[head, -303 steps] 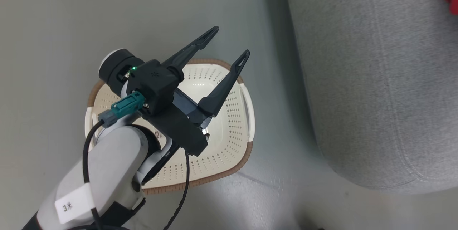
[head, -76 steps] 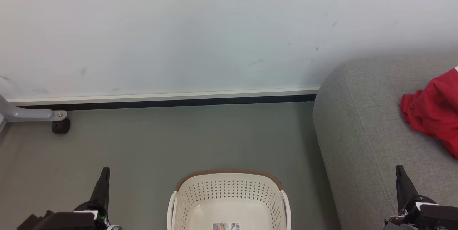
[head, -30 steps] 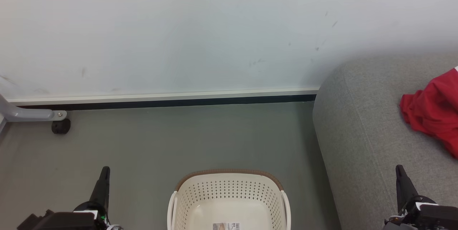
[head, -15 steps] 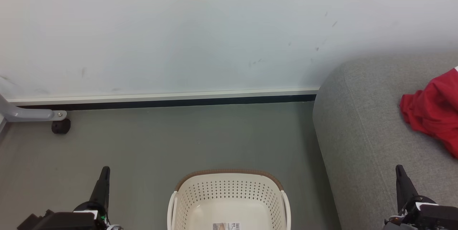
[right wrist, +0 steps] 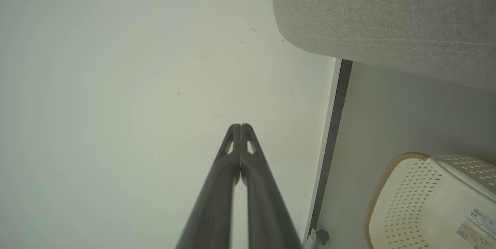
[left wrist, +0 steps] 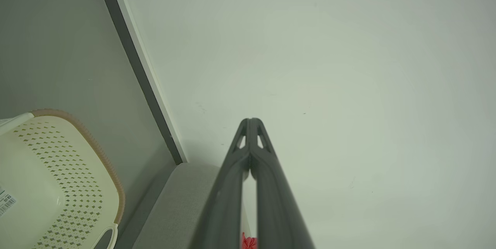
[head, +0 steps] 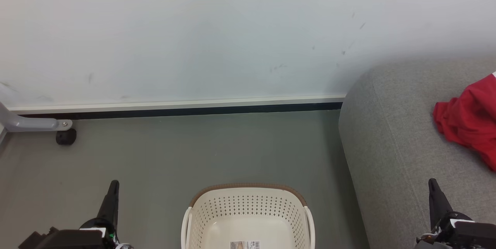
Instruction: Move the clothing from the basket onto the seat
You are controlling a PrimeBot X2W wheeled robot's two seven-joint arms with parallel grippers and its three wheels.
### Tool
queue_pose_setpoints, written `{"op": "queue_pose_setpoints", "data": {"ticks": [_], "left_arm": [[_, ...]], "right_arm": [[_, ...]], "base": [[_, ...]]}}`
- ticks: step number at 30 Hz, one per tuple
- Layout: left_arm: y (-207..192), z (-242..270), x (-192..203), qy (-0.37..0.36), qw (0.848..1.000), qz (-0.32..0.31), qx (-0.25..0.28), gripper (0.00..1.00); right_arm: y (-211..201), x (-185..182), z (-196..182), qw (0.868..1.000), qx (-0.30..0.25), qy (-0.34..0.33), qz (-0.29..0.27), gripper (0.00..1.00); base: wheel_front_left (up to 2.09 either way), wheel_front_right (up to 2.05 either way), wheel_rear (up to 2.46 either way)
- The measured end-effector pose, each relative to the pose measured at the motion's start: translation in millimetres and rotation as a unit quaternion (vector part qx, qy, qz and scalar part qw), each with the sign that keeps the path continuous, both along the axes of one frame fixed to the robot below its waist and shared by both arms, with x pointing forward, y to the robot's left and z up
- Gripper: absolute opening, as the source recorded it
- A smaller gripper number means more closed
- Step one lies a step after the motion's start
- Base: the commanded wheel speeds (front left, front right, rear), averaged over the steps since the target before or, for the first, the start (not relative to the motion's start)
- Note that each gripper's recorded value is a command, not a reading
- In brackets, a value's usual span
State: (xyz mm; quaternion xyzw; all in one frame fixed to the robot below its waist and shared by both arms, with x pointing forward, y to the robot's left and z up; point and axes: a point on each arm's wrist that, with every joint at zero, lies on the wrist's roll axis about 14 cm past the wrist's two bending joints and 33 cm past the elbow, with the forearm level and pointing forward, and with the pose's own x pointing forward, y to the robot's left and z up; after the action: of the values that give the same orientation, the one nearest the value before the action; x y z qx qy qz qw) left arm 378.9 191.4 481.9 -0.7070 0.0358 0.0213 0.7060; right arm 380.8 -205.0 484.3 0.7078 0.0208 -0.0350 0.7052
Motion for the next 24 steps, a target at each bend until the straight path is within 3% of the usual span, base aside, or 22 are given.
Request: {"op": "queue_pose_setpoints", "data": {"ticks": [24], "left_arm": [[0.0, -0.1, 0.0, 0.0, 1.0, 0.0, 0.0, 0.0]], "right_arm": [[0.0, 0.0, -0.1, 1.0, 0.0, 0.0, 0.0, 0.0]], "base": [[0.0, 0.0, 0.0]]}}
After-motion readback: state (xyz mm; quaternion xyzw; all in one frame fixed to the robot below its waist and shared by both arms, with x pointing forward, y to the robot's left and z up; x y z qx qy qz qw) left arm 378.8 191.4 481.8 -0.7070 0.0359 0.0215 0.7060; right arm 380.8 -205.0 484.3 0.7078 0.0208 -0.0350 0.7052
